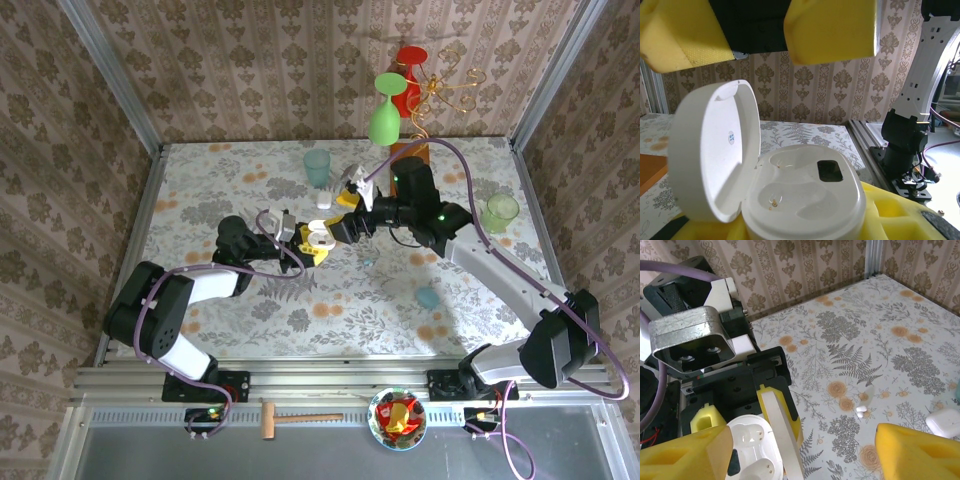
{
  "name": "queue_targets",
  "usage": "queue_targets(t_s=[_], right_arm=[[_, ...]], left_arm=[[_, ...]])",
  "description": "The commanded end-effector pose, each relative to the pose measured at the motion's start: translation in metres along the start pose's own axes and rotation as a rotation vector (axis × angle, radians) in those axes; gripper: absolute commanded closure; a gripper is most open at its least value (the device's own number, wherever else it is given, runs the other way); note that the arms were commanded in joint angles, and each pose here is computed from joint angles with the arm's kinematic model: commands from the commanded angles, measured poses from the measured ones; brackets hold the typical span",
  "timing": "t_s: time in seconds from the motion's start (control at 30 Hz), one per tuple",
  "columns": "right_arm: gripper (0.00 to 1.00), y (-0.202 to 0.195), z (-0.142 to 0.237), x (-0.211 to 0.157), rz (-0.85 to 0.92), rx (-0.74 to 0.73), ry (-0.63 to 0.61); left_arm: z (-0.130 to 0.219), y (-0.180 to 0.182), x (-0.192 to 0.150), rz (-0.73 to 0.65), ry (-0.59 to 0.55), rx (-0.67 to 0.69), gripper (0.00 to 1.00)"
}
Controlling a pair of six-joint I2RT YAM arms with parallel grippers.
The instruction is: Insert the wireless bluetooth earbuds into the charging case
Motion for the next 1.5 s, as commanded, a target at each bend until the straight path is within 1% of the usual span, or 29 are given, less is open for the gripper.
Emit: queue_targets(t_s=[0.0, 0.1, 0.13, 0.23, 0.37, 0.57, 0.63, 0.67, 0.73, 0.87, 0.97, 1.07, 1.13, 1.2, 1.27, 1.3, 1.37, 1.47], right_arm=[[0.27, 0.003, -0.003, -0.005, 0.02, 0.018, 0.01], [0.28, -0.001, -0.004, -0.009, -0.003, -0.015, 0.015], [0.28, -0.001, -0.004, -0.01, -0.008, -0.025, 0.005], [0.28, -0.001, 0.0, -0.009, -0.022, -0.049, -0.034], [0.28, -0.004, 0.004, -0.012, -0.066, -0.1, -0.056], [0.29, -0.012, -0.003, -0.019, -0.151, -0.136, -0.026], [0.31, -0.022, -0.006, -0.023, -0.226, -0.2, 0.016], [0.32, -0.031, -0.013, -0.033, -0.29, -0.237, 0.068], [0.33, -0.041, -0.022, -0.046, -0.362, -0.285, 0.151], [0.35, -0.061, -0.039, -0.074, -0.498, -0.399, 0.279], [0.34, -0.07, -0.055, -0.096, -0.583, -0.44, 0.365], [0.36, -0.078, -0.072, -0.122, -0.659, -0.466, 0.474], [0.38, -0.08, -0.086, -0.137, -0.668, -0.463, 0.534], [0.44, -0.083, -0.098, -0.152, -0.677, -0.479, 0.582], [0.53, -0.083, -0.111, -0.164, -0.698, -0.464, 0.613], [0.56, -0.084, -0.117, -0.167, -0.709, -0.456, 0.617], [0.58, -0.085, -0.129, -0.171, -0.72, -0.431, 0.624], [0.58, -0.085, -0.146, -0.176, -0.71, -0.397, 0.644]], left_arm=[[0.001, -0.001, 0.014, -0.048, -0.024, -0.004, 0.77], [0.005, 0.002, 0.014, -0.057, -0.036, 0.03, 0.77], [0.014, 0.008, 0.014, -0.064, -0.047, 0.069, 0.77], [0.025, 0.015, 0.013, -0.064, -0.061, 0.125, 0.77], [0.04, 0.024, 0.012, -0.076, -0.087, 0.216, 0.76], [0.053, 0.03, 0.013, -0.095, -0.112, 0.297, 0.77], [0.058, 0.031, 0.013, -0.109, -0.128, 0.343, 0.77], [0.061, 0.032, 0.013, -0.113, -0.136, 0.367, 0.76], [0.067, 0.033, 0.014, -0.115, -0.148, 0.402, 0.76], [0.074, 0.032, 0.014, -0.129, -0.156, 0.432, 0.76], [0.076, 0.03, 0.016, -0.143, -0.166, 0.45, 0.76], [0.078, 0.028, 0.019, -0.159, -0.177, 0.467, 0.76], [0.079, 0.028, 0.018, -0.165, -0.178, 0.475, 0.76], [0.08, 0.028, 0.018, -0.168, -0.178, 0.484, 0.76], [0.081, 0.028, 0.018, -0.169, -0.179, 0.485, 0.76], [0.08, 0.028, 0.018, -0.17, -0.177, 0.481, 0.76], [0.08, 0.028, 0.018, -0.171, -0.177, 0.48, 0.76], [0.08, 0.028, 0.017, -0.169, -0.173, 0.475, 0.76]])
Point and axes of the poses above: each hand's point on the last joint's axis, 136 mm out from that joint toward the fingers, its own z axis back along the fingers, its own y axis along the line the jaws close on, x = y × z, the point moved 6 cm from there along z, back along the fingers, and after that the axes turned 14 degrees about z, right-handed, at the moved point
